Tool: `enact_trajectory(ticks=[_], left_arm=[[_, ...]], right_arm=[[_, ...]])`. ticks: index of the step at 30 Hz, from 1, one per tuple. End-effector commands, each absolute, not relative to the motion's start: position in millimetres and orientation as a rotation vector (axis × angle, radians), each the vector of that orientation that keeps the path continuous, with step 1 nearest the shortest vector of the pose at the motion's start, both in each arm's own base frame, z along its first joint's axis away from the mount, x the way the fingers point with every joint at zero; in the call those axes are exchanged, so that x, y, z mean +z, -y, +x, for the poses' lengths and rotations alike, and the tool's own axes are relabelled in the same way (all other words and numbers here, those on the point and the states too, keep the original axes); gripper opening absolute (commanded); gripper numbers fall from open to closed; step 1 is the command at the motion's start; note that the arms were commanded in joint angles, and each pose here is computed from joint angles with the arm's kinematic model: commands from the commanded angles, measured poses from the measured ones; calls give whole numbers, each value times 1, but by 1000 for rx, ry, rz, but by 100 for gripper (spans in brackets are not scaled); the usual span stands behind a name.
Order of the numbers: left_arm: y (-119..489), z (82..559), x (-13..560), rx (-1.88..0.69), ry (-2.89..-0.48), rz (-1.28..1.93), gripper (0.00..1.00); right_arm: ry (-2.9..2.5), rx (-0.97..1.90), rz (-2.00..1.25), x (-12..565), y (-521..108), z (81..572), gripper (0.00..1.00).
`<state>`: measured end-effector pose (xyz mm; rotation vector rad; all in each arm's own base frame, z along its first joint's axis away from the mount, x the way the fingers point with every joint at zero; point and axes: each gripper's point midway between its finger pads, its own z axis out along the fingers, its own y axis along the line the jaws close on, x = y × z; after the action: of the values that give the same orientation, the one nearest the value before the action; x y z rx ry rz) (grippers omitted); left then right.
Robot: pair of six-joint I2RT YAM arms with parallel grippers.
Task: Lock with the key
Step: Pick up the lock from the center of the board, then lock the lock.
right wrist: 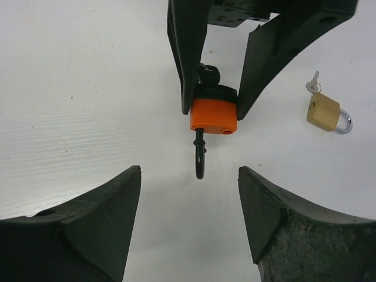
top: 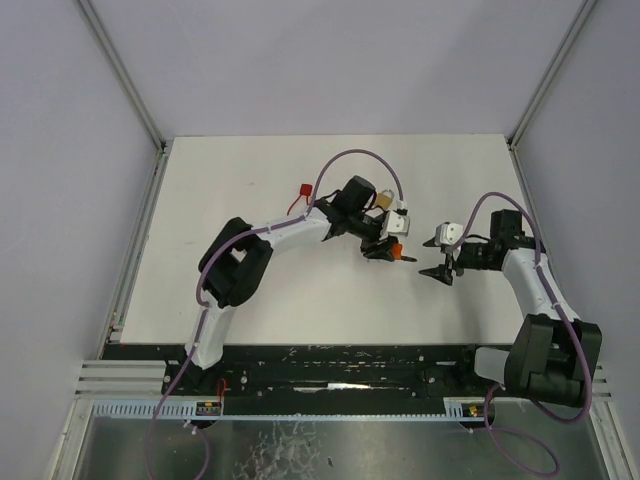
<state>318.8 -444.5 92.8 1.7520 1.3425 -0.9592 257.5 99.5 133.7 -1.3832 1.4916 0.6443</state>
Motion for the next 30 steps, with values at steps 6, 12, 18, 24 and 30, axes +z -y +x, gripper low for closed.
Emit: enact_trajectory(ticks=[6,12,18,24,30], left_arm=[[457,308,155,-1133,-1147,1681,0],[456,308,161,-1185,-1144,1656,0],[455,307,163,-1205,-1136,1651,0],[455,306,166,-1231,-1126,1643,0],[455,305,170,-1254,-1117,1631,0]], right_arm=[[-1382,531,-1487,127,-110,264,69],[-1383,576,-1513,122,-113,259,61],[-1437,573,-1501,115,-113,264,53],[-1446,578,-1518,111,-116,265,45],[-1454,588,-1524,109,-120,266,35]])
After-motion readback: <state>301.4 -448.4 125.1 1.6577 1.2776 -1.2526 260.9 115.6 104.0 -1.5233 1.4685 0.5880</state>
